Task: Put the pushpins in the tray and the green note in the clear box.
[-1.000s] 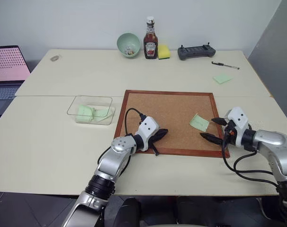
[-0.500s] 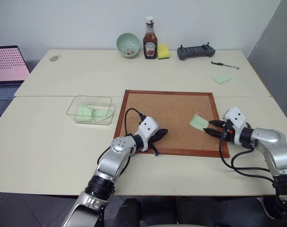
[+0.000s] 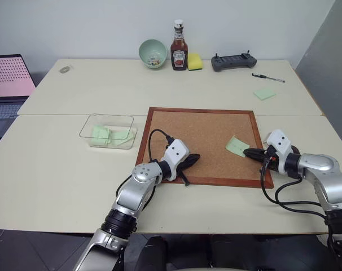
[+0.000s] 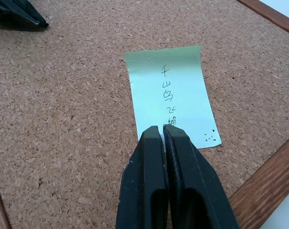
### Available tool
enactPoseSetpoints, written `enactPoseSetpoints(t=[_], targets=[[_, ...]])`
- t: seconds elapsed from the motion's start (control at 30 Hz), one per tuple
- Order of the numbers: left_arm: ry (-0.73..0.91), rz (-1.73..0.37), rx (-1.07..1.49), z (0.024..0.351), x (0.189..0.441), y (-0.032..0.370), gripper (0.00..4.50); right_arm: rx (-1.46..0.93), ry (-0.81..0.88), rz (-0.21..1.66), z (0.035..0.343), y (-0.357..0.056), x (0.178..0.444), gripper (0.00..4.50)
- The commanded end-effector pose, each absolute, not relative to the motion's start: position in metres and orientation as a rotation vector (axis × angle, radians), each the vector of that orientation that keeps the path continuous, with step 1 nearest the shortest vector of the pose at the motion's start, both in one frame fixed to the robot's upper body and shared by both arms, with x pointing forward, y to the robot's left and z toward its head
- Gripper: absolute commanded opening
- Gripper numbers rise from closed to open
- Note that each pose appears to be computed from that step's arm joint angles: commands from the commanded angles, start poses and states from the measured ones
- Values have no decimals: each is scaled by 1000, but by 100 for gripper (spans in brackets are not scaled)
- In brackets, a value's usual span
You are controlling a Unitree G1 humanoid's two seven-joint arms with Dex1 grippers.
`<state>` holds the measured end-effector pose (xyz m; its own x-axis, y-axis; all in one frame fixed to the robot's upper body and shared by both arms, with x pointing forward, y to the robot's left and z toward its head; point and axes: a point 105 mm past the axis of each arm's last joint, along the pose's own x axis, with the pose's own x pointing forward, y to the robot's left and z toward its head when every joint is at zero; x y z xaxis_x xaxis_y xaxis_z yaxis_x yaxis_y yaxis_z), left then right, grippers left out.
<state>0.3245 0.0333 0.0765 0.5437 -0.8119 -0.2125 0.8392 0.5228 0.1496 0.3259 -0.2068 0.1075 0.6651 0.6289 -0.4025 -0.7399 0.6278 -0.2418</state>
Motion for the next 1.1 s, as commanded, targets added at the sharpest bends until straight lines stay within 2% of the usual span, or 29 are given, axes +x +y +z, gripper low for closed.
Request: enactPoseSetpoints(t=[0.03,0.23,0.43,0.63,0.67,0.73,1.1], targets=[[177,-1004,241,62,319,32,0,-424,206,811,133,-203,324,2],[178,-1002,242,61,319,32,0,-404,165,823,148,-199,321,2],[174,-1004,237,62,319,31,0,-401,163,824,150,-199,320,2],[120,-959,138,83,327,34,0,-392,154,829,148,-194,322,2],[117,-966,107,87,327,33,37,-392,153,830,148,-194,322,0],[112,-994,53,95,324,32,55,-390,151,832,147,-192,322,0],[117,-1083,-214,134,323,17,254,-388,138,843,148,-186,324,0]])
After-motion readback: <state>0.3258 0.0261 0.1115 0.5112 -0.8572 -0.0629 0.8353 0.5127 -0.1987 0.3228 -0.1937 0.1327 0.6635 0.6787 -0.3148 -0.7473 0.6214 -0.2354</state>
